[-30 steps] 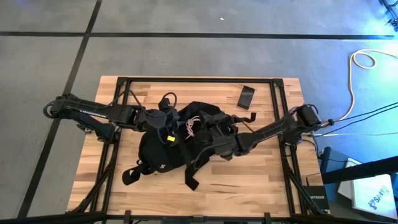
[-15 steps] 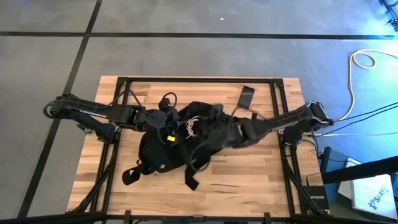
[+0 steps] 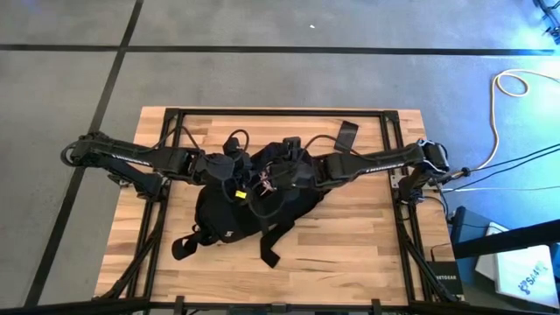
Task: Unpack backpack
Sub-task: Put the pink charger cable into the black backpack
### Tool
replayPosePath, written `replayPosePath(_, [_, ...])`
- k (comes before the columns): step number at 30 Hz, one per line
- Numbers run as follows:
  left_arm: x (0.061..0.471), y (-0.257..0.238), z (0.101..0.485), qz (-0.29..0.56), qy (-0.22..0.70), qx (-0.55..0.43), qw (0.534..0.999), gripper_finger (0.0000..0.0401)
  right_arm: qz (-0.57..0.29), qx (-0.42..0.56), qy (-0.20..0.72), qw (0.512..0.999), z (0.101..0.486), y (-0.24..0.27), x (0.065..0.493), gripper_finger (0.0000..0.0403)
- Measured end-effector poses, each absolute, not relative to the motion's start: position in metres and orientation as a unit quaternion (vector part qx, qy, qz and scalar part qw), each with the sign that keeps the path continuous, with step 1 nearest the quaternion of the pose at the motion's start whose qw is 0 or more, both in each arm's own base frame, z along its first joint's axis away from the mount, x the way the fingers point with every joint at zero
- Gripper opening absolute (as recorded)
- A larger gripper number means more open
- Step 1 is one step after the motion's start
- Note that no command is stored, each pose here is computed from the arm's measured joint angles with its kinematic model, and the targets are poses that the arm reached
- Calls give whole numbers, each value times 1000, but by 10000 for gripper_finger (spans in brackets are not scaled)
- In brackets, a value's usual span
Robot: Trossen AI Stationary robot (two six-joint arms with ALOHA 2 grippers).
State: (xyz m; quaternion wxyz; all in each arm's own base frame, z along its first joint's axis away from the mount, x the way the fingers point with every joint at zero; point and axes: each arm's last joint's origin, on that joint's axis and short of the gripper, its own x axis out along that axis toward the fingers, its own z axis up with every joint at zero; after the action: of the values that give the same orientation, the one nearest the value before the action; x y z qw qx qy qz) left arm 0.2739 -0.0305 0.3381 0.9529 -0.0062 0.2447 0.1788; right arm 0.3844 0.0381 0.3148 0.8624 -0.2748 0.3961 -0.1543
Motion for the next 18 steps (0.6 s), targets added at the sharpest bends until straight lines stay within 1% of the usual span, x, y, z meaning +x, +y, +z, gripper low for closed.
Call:
replayPosePath(9, [274,-31,338,178,244,-7,953,5,-159,-283,394,860,321,36,384,0])
replayPosePath(14, [274,-31,338,177,244,-7,953,5,-145,-289,406,855,327,39,380,0])
replayPosePath(18, [274,-31,338,177,244,-7,953,5,-161,-292,397,855,332,38,381,0])
